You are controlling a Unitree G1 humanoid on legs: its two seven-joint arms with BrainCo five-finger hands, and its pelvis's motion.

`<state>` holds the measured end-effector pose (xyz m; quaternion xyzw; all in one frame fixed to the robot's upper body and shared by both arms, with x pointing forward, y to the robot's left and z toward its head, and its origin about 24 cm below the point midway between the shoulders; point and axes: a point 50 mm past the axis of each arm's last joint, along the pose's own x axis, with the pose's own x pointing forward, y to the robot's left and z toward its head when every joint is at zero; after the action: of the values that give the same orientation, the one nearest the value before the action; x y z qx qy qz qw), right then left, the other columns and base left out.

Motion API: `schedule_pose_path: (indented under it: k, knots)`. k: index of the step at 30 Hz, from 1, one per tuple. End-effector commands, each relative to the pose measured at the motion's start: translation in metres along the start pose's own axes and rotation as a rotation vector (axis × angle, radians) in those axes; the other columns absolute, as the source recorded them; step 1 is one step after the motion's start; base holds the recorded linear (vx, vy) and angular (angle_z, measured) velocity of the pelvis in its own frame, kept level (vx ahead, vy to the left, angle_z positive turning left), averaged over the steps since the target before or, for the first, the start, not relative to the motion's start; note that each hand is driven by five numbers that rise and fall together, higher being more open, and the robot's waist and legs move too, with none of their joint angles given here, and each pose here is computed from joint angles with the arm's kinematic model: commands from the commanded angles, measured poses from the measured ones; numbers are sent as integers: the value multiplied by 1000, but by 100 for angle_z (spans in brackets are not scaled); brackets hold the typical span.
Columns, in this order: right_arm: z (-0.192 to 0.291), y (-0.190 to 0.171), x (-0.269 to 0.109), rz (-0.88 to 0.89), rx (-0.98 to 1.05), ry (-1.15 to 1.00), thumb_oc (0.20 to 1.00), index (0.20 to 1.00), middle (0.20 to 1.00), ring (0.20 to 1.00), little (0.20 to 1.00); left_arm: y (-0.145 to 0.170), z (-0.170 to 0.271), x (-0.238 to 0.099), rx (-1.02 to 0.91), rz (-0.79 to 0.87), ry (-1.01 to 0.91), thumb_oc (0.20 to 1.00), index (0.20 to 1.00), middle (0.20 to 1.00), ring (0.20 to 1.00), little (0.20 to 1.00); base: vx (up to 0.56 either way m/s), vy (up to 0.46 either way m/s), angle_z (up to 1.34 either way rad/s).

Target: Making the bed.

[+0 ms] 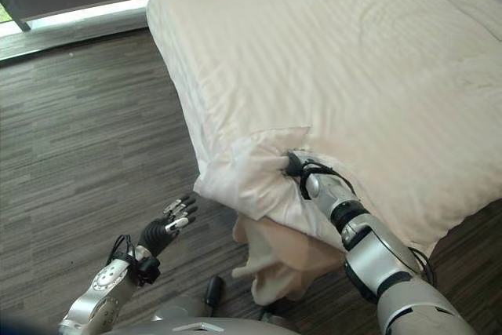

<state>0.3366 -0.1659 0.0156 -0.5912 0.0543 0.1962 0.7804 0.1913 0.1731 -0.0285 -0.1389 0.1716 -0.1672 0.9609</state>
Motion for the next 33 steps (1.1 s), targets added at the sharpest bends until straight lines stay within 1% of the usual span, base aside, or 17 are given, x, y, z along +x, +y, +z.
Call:
schedule_pose_path:
  k: [1,3,4,9,17,21,22,23,24,26,27,28,29,30,31,32,33]
  knots:
    - [0,5,-12,47,40,-67,200,200,200,200,200,-5,18,8,17,-16,-97,1000,1000,1000,1000,1000,-66,75,-42]
    - [4,3,-15,35,42,-94,200,200,200,200,200,-4,18,8,19,-10,-101,1000,1000,1000,1000,1000,-113,70,-45]
    - [3,0,-23,32,-5,-127,200,200,200,200,200,-2,21,9,38,-7,-105,1000,1000,1000,1000,1000,-132,61,-42]
    - [-3,-3,-32,27,-44,-126,200,200,200,200,200,-2,26,15,74,-20,-113,1000,1000,1000,1000,1000,-174,76,-47]
    - [-12,0,-37,36,-12,-100,200,200,200,200,200,2,13,4,-7,35,-89,1000,1000,1000,1000,1000,-164,-74,-29]
    - [-16,7,-35,65,-21,-73,200,200,200,200,200,-3,2,3,-65,35,-60,1000,1000,1000,1000,1000,-265,-114,48]
    - [-20,18,-33,107,-35,-38,200,200,200,200,200,-8,-1,5,-63,17,-44,1000,1000,1000,1000,1000,-532,-8,118]
    - [-11,40,-27,190,-47,-33,200,200,200,200,200,-12,-2,6,-52,-5,-29,1000,1000,1000,1000,1000,-474,17,123]
    - [-10,40,-26,190,-47,-34,200,200,200,200,200,-11,-2,6,-52,-4,-30,1000,1000,1000,1000,1000,-330,55,106]
    - [-4,100,-35,394,-40,11,200,200,200,200,200,-14,-5,2,-59,-28,-5,1000,1000,1000,1000,1000,-21,61,44]
    - [-3,101,-35,395,-40,9,200,200,200,200,200,-13,-5,1,-59,-26,-3,1000,1000,1000,1000,1000,36,66,46]
    - [-5,118,-40,453,-53,42,200,200,200,200,200,-14,-5,1,-58,-31,-2,1000,1000,1000,1000,1000,55,104,57]
    - [-5,148,-52,556,-49,97,200,200,200,200,200,-16,-5,-1,-54,-49,6,1000,1000,1000,1000,1000,61,146,76]
    - [-8,163,-59,594,-17,148,501,501,501,501,501,-16,-5,-1,-54,-55,7,1000,1000,1000,1000,1000,73,156,53]
    - [-11,180,-72,655,22,212,1000,1000,1000,1000,1000,-17,-4,-2,-50,-66,9,1000,1000,1000,1000,1000,37,115,33]
    - [-11,191,-79,692,39,235,1000,1000,1000,1000,1000,-17,-5,-3,-46,-73,22,1000,1000,1000,1000,1000,34,114,-3]
    - [-13,205,-92,768,31,271,1000,1000,1000,1000,1000,-16,-5,-4,-34,-84,29,1000,1000,1000,1000,1000,34,100,-18]
